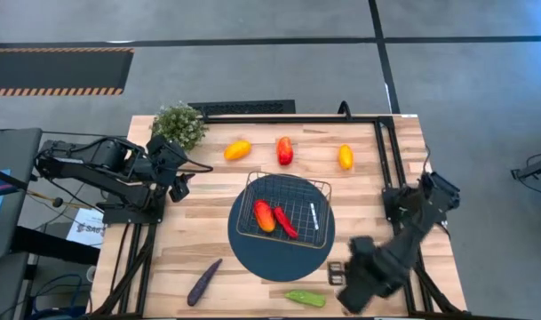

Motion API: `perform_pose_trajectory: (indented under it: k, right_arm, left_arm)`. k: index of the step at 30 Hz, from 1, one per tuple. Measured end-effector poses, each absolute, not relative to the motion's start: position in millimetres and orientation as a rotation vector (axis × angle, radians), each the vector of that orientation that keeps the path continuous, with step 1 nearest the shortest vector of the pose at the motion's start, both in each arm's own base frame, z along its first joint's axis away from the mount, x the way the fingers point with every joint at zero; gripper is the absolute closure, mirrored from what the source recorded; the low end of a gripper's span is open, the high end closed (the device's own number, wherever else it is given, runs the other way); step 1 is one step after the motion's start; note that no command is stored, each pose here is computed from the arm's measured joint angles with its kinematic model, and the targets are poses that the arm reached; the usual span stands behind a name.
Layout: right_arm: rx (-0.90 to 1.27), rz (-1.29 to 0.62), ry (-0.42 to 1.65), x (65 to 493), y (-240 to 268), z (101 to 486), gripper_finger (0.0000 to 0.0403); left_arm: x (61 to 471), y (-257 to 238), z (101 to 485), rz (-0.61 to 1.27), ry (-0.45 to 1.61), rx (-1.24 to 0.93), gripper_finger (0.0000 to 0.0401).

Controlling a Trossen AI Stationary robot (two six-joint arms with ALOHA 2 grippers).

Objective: Build produce basket
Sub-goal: Put the dark red chili pepper into the gold wire basket

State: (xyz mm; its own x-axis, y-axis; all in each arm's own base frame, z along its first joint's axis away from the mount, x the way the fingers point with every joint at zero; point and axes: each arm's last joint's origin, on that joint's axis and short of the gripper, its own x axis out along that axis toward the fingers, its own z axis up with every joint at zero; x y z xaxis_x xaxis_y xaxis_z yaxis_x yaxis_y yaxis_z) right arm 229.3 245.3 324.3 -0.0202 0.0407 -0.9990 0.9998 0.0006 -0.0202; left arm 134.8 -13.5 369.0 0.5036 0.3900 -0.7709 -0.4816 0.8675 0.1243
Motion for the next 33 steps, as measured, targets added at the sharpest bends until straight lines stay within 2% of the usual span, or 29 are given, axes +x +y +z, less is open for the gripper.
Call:
perform_pose_trajectory:
  k: [4,7,11,21,33]
  right_arm:
    - [1.192,-1.323,1.457,217.4,252.0,306.4,0.0210]
    - [1.172,-1.371,1.455,217.6,249.8,292.6,0.0176]
    - [1.202,-1.324,1.423,222.2,252.6,276.4,0.0148]
    - [1.233,-1.295,1.480,214.2,259.9,215.1,0.0143]
    - [1.241,-1.280,1.480,203.2,252.2,166.9,0.0143]
  left_arm:
    - [134.8,-13.5,369.0,0.527,0.901,-0.114,0.0161]
    - [134.8,-13.5,369.0,0.529,0.900,-0.118,0.0161]
    - [134.8,-13.6,369.0,0.529,0.900,-0.118,0.0161]
    - [134.8,-13.6,369.0,0.529,0.900,-0.120,0.0161]
    - [134.8,-13.6,369.0,0.531,0.899,-0.127,0.0161]
